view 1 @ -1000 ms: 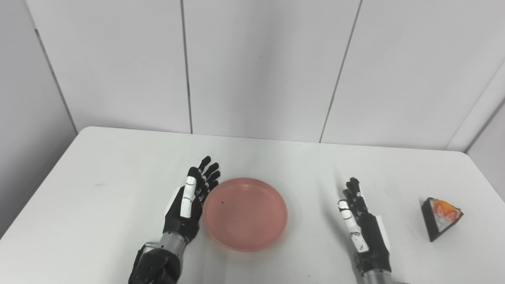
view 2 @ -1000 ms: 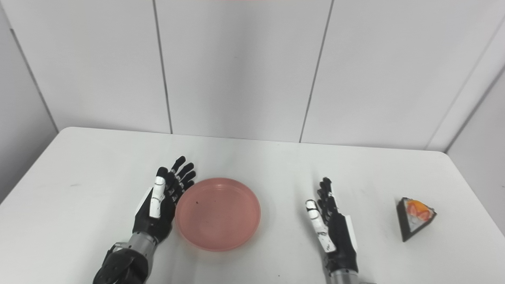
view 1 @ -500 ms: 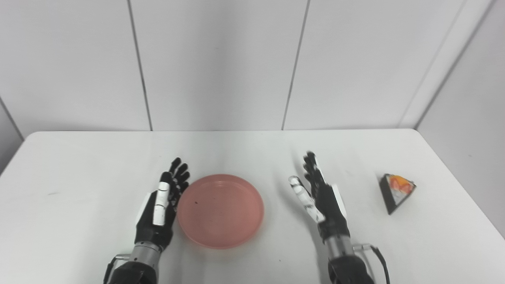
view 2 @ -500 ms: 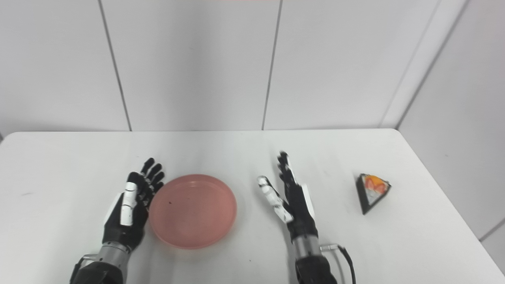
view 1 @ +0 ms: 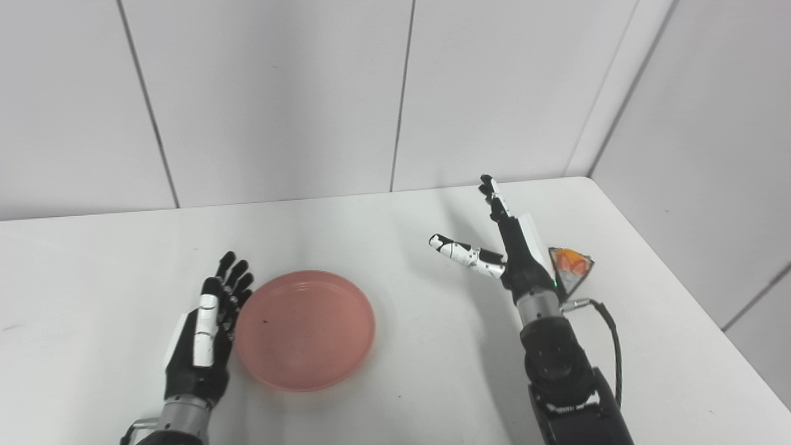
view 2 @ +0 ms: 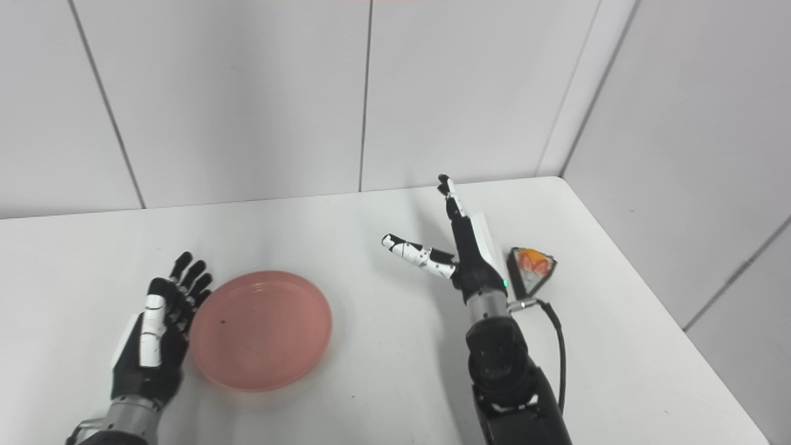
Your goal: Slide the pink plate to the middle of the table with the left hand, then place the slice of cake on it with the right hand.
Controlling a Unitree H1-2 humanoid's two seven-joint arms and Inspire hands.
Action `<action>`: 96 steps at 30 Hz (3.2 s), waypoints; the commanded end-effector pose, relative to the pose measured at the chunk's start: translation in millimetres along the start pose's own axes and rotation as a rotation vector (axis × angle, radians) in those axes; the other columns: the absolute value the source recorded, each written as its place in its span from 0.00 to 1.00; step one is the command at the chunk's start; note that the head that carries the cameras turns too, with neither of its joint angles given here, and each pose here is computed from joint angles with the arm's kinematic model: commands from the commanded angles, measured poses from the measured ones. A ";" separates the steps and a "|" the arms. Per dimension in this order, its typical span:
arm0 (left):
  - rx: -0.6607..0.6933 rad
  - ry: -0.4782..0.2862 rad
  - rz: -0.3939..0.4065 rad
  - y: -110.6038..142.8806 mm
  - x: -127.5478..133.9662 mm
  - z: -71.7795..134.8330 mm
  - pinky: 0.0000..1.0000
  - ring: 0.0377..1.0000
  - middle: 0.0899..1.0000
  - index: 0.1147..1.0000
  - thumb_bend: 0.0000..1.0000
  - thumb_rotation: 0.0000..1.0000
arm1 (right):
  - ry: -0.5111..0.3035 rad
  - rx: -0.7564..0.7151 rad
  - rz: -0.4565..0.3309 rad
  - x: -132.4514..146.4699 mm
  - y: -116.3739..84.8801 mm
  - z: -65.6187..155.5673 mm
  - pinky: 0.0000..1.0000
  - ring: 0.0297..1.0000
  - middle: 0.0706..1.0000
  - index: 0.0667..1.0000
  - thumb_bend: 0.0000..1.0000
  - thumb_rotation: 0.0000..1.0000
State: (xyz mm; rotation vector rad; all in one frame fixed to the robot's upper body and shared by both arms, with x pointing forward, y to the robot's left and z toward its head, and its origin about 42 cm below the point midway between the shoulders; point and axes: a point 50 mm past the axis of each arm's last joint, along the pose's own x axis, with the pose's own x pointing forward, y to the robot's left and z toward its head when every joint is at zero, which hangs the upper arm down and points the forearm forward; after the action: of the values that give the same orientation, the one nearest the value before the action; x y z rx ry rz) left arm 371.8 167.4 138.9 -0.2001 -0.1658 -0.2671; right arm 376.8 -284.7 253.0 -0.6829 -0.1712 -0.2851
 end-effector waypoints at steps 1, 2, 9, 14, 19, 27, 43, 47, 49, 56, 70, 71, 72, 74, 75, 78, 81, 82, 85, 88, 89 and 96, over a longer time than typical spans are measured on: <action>-0.004 0.014 0.001 6.6 -12.1 -10.8 0.99 0.97 0.97 0.96 0.64 1.00 | -0.005 -0.071 -0.093 9.3 -22.9 15.4 0.82 0.92 0.94 0.93 0.64 0.43; -0.003 0.010 -0.001 7.5 -12.1 -10.8 0.99 0.97 0.97 0.95 0.63 1.00 | 0.012 -0.111 -0.116 10.9 -28.1 13.5 0.83 0.93 0.94 0.93 0.65 0.43; 0.003 -0.003 -0.019 19.7 -11.1 -15.2 0.99 0.97 0.97 0.96 0.64 1.00 | 0.117 -0.384 -0.235 18.9 -56.6 -3.6 0.81 0.93 0.91 0.88 0.66 0.36; 0.000 -0.010 -0.024 21.2 -10.7 -15.2 0.98 0.98 0.97 0.96 0.62 1.00 | 0.186 -0.474 -0.260 20.4 -70.0 -12.2 0.82 0.92 0.91 0.86 0.70 0.34; -0.003 -0.007 -0.021 20.0 -10.9 -15.4 0.98 0.98 0.97 0.95 0.62 1.00 | 0.238 -0.516 -0.252 19.4 -81.5 -18.0 0.78 0.91 0.91 0.86 0.72 0.34; 0.004 -0.010 -0.030 17.9 -11.0 -13.3 0.99 0.97 0.97 0.95 0.62 1.00 | 0.308 -0.566 -0.160 17.4 -86.5 -29.4 0.71 0.89 0.92 0.86 0.77 0.32; 0.016 -0.017 -0.037 12.3 -12.2 -9.5 0.97 0.96 0.96 0.94 0.61 1.00 | 0.405 -0.521 0.013 30.0 -69.3 -62.0 0.66 0.81 0.87 0.84 0.74 0.21; 0.016 -0.019 -0.041 11.3 -12.7 -8.9 0.95 0.95 0.96 0.93 0.61 1.00 | 0.422 -0.541 0.027 32.2 -65.6 -68.8 0.62 0.77 0.86 0.84 0.73 0.18; 0.019 -0.019 -0.039 10.8 -12.6 -8.5 0.95 0.95 0.96 0.94 0.62 1.00 | 0.420 -0.545 0.022 31.4 -63.3 -70.1 0.54 0.69 0.82 0.87 0.70 0.14; 0.017 -0.014 -0.040 9.6 -12.4 -8.3 0.96 0.96 0.96 0.94 0.61 1.00 | 0.386 -0.478 -0.020 32.8 -57.7 -91.5 0.25 0.32 0.47 0.78 0.56 0.00; 0.023 -0.008 -0.045 7.5 -13.1 -10.0 0.97 0.96 0.97 0.95 0.61 1.00 | 0.247 -0.311 -0.270 31.8 -61.0 -74.2 0.21 0.23 0.43 0.45 0.53 0.00; 0.026 -0.008 -0.045 6.7 -13.4 -10.3 0.96 0.96 0.96 0.94 0.62 1.00 | 0.247 -0.308 -0.276 31.0 -62.1 -71.0 0.21 0.24 0.43 0.45 0.53 0.00; 0.029 -0.008 -0.046 6.0 -13.6 -10.5 0.96 0.96 0.96 0.94 0.63 1.00 | 0.247 -0.306 -0.279 30.4 -62.9 -69.3 0.22 0.25 0.43 0.45 0.52 0.00; 0.034 -0.001 -0.051 3.8 -14.0 -10.5 0.95 0.96 0.97 0.95 0.64 1.00 | 0.215 -0.242 -0.288 27.9 -65.5 -63.2 0.22 0.25 0.40 0.47 0.52 0.00; 0.036 0.001 -0.050 1.3 -14.2 -10.6 0.95 0.96 0.97 0.95 0.65 1.00 | 0.194 -0.227 -0.294 26.3 -66.6 -56.7 0.22 0.25 0.39 0.47 0.52 0.00; 0.038 0.005 -0.044 -3.7 -14.2 -13.3 0.96 0.97 0.97 0.95 0.65 1.00 | 0.150 -0.221 -0.300 22.1 -68.9 -41.6 0.22 0.26 0.39 0.48 0.52 0.00; 0.036 0.009 -0.035 -10.5 -13.0 -17.6 0.95 0.95 0.96 0.94 0.65 1.00 | 0.085 -0.194 -0.281 16.0 -69.4 -24.0 0.21 0.25 0.37 0.48 0.52 0.00; 0.034 0.006 -0.035 -12.7 -12.6 -18.6 0.95 0.95 0.96 0.94 0.65 1.00 | 0.064 -0.185 -0.273 13.9 -68.3 -18.7 0.20 0.25 0.37 0.48 0.52 0.00; 0.034 -0.003 -0.030 -18.7 -11.0 -23.1 0.95 0.95 0.95 0.94 0.63 1.00 | 0.008 -0.169 -0.246 7.7 -64.9 -6.4 0.19 0.24 0.37 0.48 0.51 0.00; 0.052 0.004 -0.036 -24.0 -9.1 -27.0 0.95 0.95 0.95 0.94 0.62 1.00 | -0.076 -0.137 -0.184 1.3 -59.8 4.8 0.18 0.22 0.36 0.48 0.51 0.00; 0.056 0.005 -0.038 -26.5 -7.9 -28.2 0.96 0.95 0.96 0.94 0.62 1.00 | -0.098 -0.129 -0.161 0.0 -58.1 7.5 0.18 0.22 0.36 0.48 0.51 0.00; 0.059 0.008 -0.059 -38.1 1.8 -37.0 1.00 0.98 0.98 0.97 0.61 1.00 | -0.194 -0.068 0.001 -9.9 -26.2 24.6 0.20 0.23 0.40 0.48 0.52 0.00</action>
State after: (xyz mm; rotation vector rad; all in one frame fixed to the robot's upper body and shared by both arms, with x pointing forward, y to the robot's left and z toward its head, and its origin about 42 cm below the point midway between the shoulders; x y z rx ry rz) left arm 380.8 129.5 137.2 -0.1161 -0.2244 -0.3268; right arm 359.1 -297.4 265.8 -0.7785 -0.2254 -0.2591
